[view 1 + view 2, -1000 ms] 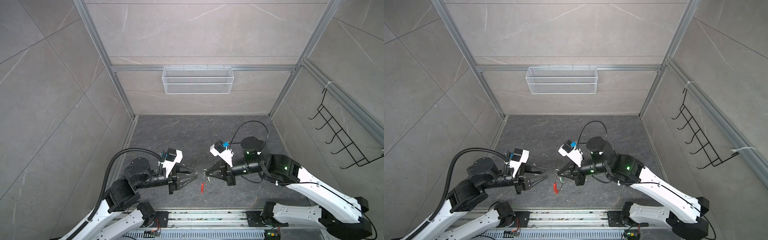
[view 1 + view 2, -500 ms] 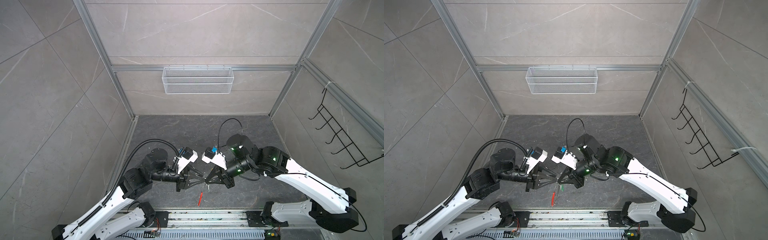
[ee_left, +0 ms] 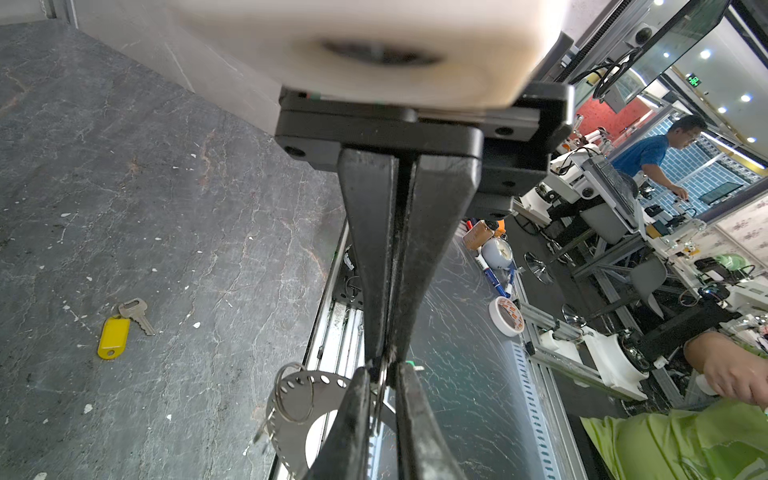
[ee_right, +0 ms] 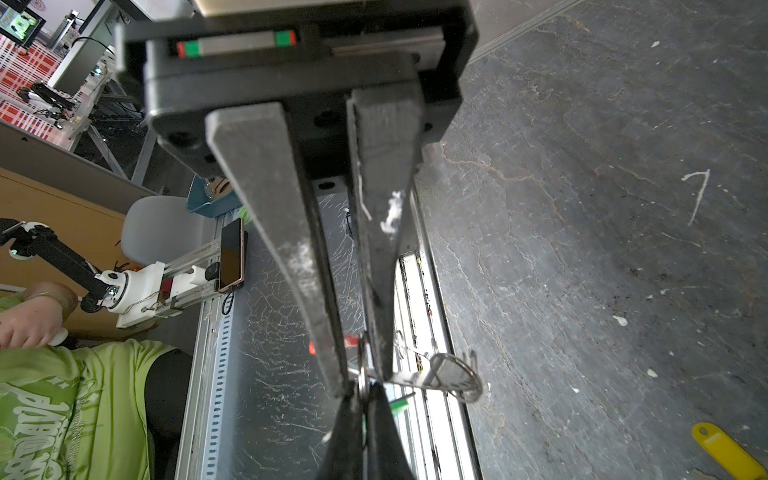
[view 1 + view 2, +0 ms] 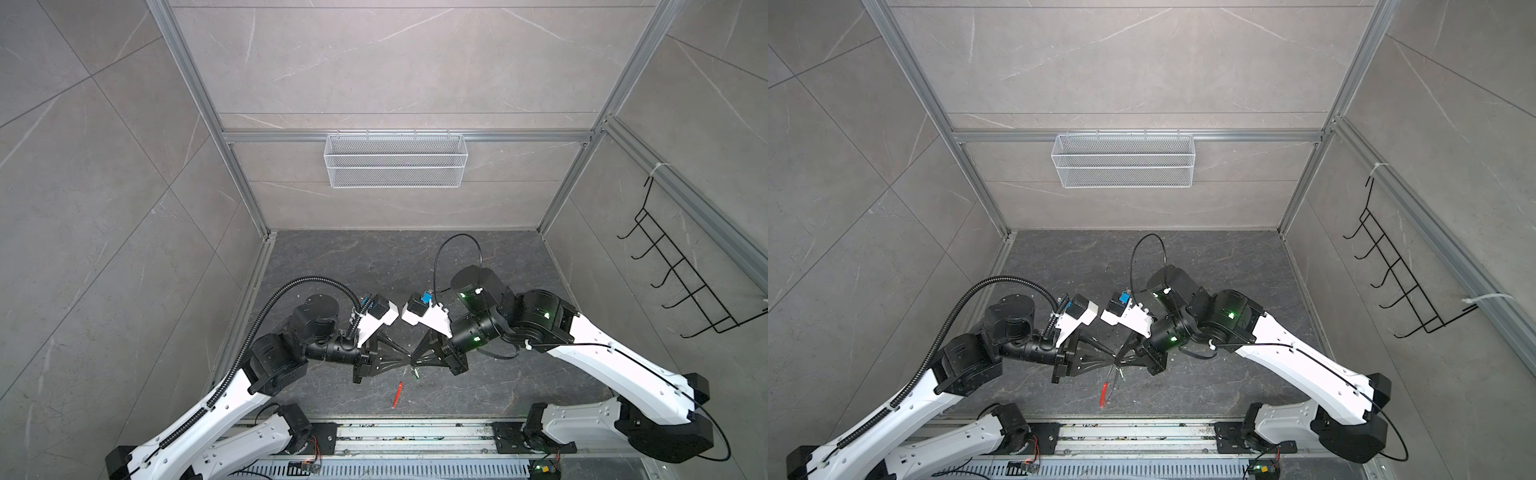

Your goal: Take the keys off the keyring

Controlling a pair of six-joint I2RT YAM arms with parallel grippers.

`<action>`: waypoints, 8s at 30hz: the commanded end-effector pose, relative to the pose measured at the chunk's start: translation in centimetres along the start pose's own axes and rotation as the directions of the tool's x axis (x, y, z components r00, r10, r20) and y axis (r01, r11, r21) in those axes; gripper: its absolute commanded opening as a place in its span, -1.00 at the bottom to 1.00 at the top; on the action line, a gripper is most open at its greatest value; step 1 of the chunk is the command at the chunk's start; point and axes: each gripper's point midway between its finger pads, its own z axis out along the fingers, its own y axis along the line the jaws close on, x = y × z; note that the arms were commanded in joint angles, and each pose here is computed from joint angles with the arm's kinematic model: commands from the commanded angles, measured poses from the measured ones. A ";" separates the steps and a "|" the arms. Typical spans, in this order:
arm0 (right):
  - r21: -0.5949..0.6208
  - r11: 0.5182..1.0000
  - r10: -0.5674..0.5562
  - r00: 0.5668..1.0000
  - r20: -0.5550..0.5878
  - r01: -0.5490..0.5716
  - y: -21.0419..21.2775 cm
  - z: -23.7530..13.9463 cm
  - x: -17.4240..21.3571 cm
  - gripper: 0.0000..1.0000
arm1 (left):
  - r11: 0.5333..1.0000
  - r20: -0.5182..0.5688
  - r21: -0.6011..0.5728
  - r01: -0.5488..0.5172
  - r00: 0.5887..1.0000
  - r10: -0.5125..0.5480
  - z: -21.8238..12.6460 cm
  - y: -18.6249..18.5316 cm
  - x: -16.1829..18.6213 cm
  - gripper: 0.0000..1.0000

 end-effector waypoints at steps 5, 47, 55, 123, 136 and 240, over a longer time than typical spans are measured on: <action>-0.002 1.000 -0.028 1.000 0.009 0.028 0.3 -0.4 -0.7 -1.00 | 0.997 0.027 0.036 -0.062 0.998 0.061 -0.3 -1.3 -1.5 -1.00; 0.107 0.959 0.151 0.789 0.596 -0.263 -4.4 -2.9 -4.3 -0.28 | 0.947 0.340 -0.300 -0.116 0.914 0.220 -3.5 2.9 -4.2 -1.00; 0.043 0.960 0.205 0.798 0.567 -0.276 -4.3 -1.3 -4.3 -0.30 | 0.940 0.350 -0.326 -0.103 0.910 0.222 -3.8 3.2 -4.4 -1.00; 0.023 0.910 0.346 0.789 0.507 -0.414 -6.6 1.5 -2.4 -1.00 | 0.923 0.508 -0.332 -0.193 0.788 0.348 -6.0 1.3 -5.5 -1.00; -0.217 0.880 0.473 0.748 0.465 -0.421 -5.1 2.4 -4.7 -1.00 | 0.899 0.586 -0.325 -0.294 0.683 0.436 -6.0 0.3 -6.4 -1.00; 0.523 0.848 -0.155 0.904 0.398 -0.085 -11.4 6.9 -2.7 -0.66 | 0.784 0.555 -0.559 0.271 0.825 0.110 -7.3 11.1 -2.3 -1.00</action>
